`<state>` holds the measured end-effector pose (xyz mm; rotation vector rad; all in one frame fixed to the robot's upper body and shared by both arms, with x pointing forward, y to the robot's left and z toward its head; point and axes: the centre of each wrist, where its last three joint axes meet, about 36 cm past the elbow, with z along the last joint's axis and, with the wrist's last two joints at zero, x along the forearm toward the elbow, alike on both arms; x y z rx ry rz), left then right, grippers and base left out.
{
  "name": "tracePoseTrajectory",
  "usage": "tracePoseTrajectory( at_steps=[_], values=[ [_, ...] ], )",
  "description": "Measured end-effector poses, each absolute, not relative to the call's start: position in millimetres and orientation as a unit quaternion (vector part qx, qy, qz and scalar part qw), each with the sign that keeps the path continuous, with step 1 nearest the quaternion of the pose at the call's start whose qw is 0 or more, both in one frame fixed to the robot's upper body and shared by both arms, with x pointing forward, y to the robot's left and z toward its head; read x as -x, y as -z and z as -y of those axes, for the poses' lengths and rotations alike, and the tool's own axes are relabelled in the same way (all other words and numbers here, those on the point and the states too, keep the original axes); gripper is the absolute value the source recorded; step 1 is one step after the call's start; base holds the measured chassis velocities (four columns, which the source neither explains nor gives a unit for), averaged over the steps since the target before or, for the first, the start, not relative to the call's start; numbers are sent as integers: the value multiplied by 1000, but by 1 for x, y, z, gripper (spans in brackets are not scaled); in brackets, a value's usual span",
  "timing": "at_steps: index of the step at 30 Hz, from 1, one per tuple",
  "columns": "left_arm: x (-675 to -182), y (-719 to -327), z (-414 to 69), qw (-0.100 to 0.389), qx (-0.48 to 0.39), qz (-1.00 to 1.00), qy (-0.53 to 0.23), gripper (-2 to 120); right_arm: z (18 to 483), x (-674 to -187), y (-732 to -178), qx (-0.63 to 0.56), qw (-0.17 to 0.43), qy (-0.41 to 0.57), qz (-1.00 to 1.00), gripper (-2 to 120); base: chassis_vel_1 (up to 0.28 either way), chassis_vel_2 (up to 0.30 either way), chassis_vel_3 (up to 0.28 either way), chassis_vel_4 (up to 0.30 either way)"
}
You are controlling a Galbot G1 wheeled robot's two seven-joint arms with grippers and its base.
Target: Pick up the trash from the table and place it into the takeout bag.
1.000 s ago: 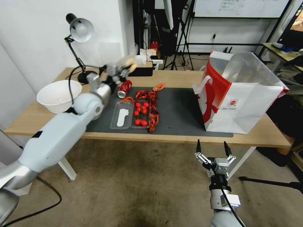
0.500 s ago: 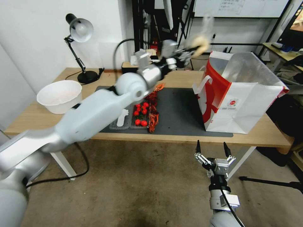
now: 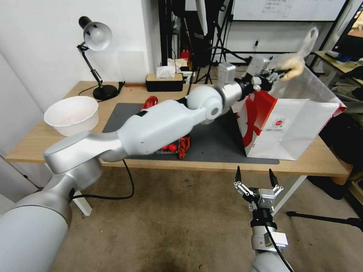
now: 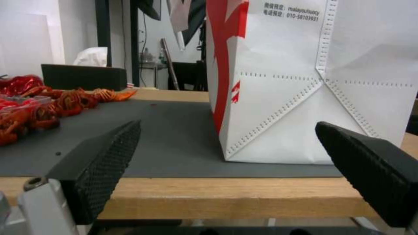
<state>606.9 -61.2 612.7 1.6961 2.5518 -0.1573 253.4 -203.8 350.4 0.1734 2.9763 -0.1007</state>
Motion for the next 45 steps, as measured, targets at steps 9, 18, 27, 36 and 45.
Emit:
tracePoseTrajectory(
  at_steps=[9, 18, 27, 36, 45],
  values=[
    [-607, -614, 69, 34, -555, -830, 38, 36, 204, -254, -352, -59, 81, 34, -994, 100, 0, 0, 0, 0],
    [-610, -618, 63, 36, -547, -836, 32, 74, 205, -254, -353, -59, 84, 34, -994, 100, 0, 0, 0, 0],
    [-614, -648, 17, 78, -499, -859, 76, 100, 205, -254, -354, -59, 85, 34, -994, 100, 0, 0, 0, 0],
    [-617, -651, -98, 102, -409, -902, 93, 100, 204, -254, -355, -56, 84, 34, -994, 100, 0, 0, 0, 0],
    [-605, -628, -165, 96, -340, -931, 89, 100, 205, -254, -355, -54, 83, 36, -994, 100, 0, 0, 0, 0]
  ],
)
